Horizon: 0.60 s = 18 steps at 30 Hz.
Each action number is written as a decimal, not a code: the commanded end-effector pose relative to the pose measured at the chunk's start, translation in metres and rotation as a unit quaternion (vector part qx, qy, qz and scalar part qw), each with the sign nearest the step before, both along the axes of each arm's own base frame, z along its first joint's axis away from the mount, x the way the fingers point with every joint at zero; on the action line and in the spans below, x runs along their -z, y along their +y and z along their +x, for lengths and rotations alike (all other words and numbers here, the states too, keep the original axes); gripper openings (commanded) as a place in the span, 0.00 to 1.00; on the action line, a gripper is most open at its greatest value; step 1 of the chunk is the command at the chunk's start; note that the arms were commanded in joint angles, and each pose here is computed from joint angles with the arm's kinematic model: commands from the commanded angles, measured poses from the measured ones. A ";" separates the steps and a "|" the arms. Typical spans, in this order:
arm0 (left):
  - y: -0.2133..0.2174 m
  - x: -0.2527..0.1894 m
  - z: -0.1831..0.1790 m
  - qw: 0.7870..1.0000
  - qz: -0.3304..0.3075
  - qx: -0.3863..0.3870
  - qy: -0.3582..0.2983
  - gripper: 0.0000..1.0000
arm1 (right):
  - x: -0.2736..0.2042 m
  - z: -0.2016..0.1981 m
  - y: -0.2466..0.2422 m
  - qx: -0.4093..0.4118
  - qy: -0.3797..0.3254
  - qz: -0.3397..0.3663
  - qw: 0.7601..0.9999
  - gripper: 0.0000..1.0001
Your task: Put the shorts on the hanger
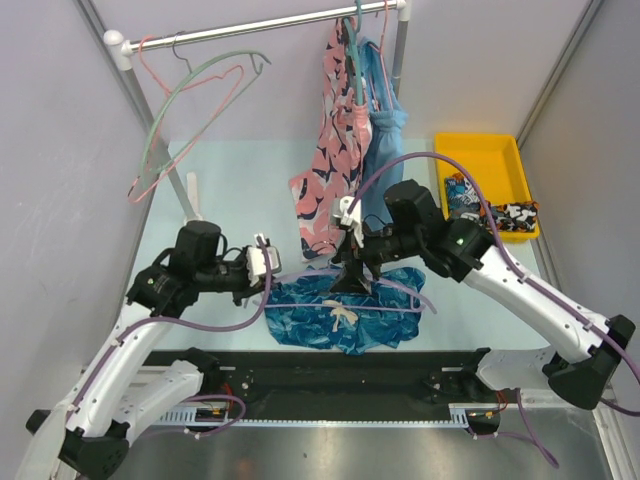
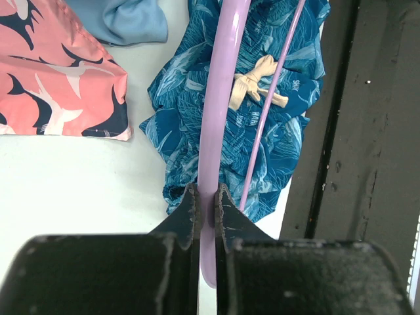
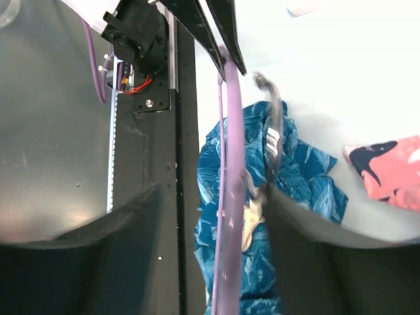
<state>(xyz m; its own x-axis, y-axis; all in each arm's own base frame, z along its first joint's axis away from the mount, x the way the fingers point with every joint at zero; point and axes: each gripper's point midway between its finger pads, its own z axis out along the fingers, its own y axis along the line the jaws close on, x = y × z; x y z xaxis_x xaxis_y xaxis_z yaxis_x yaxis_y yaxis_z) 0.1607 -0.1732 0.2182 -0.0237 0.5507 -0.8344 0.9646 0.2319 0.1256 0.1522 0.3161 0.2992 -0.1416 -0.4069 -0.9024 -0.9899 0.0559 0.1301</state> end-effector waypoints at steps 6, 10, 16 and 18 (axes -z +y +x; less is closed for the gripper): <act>-0.017 -0.033 0.012 0.999 -0.030 0.007 -0.038 0.00 | -0.015 0.013 0.020 -0.017 -0.064 0.019 0.998 0.14; -0.017 -0.031 0.008 0.999 -0.031 0.011 -0.028 0.08 | -0.016 0.013 0.009 -0.022 -0.098 0.007 0.995 0.00; -0.015 -0.019 0.012 0.999 -0.030 -0.012 0.001 0.56 | -0.022 -0.001 -0.029 -0.023 -0.149 -0.023 0.988 0.00; -0.014 -0.008 0.017 0.999 -0.026 -0.020 0.016 0.57 | -0.025 -0.011 -0.049 -0.022 -0.169 -0.037 0.985 0.00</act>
<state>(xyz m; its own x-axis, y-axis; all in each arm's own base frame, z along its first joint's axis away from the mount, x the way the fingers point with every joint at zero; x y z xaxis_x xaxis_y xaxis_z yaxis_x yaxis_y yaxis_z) 0.1667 -0.1837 0.2216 -0.0516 0.5386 -0.8410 0.9644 0.2456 0.0981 0.1590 0.3018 0.2922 0.0414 -0.4820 -0.8752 -0.9977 0.0275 -0.0624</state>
